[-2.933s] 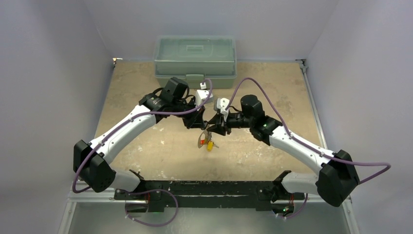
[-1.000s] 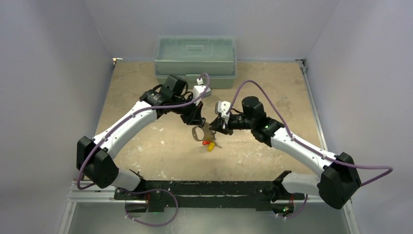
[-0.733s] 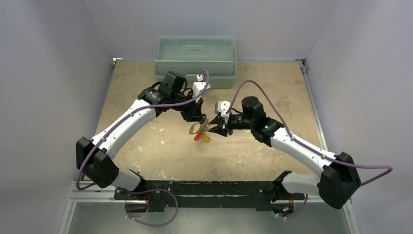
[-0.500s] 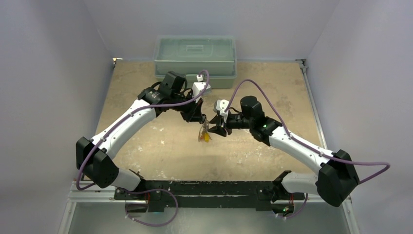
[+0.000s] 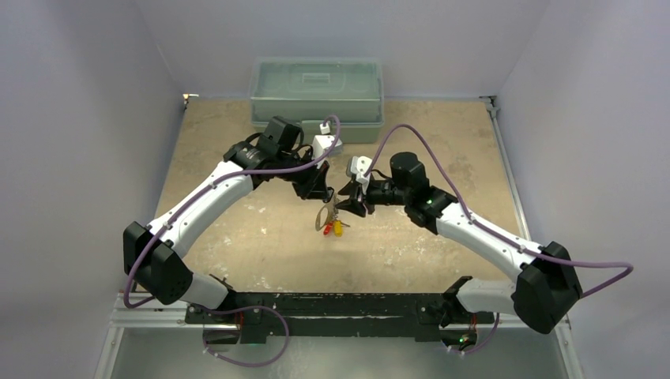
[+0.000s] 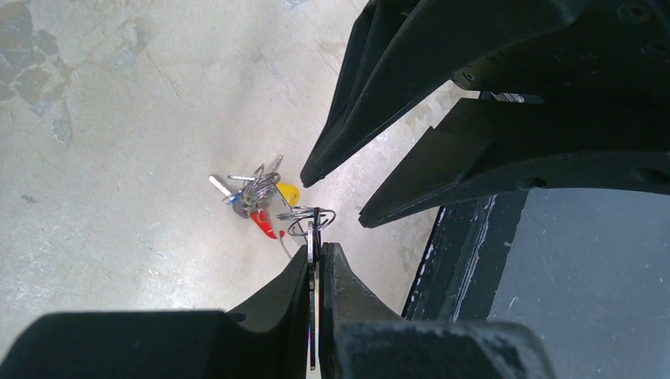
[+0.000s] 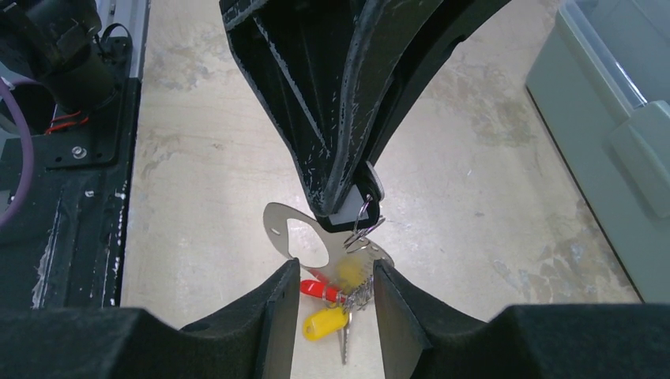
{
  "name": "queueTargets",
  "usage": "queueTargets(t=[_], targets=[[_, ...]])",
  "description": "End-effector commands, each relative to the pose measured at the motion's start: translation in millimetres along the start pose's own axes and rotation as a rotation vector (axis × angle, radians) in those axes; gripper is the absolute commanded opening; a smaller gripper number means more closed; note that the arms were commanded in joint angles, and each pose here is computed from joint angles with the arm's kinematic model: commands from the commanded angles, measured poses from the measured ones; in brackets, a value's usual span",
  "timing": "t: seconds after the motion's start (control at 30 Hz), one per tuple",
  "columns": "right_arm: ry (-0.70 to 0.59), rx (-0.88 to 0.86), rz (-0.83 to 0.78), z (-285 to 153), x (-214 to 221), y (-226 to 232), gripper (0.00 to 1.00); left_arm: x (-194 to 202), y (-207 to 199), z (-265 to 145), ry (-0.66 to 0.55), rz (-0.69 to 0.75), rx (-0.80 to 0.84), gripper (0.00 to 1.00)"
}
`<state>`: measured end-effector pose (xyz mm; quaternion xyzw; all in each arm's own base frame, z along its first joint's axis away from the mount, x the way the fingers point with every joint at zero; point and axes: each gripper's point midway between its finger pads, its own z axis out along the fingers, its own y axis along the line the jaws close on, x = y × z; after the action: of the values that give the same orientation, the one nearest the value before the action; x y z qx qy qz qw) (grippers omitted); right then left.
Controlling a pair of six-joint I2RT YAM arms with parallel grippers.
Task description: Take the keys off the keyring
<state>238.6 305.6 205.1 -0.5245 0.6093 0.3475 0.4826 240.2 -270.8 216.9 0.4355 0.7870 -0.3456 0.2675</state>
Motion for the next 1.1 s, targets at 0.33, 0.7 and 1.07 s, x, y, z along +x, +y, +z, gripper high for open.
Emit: queueTargets(t=[0.33, 0.7, 1.07], targets=[[-0.091, 0.016, -0.005, 8, -28, -10, 0.41, -14, -15, -2, -0.048, 0.061, 0.054, 0.00], [-0.084, 0.018, 0.004, 9, -20, -9, 0.27, -14, -17, -3, -0.043, 0.067, 0.052, 0.00], [-0.049, -0.004, -0.014, 7, -7, -2, 0.07, -12, -18, -5, -0.039, 0.071, 0.050, 0.00]])
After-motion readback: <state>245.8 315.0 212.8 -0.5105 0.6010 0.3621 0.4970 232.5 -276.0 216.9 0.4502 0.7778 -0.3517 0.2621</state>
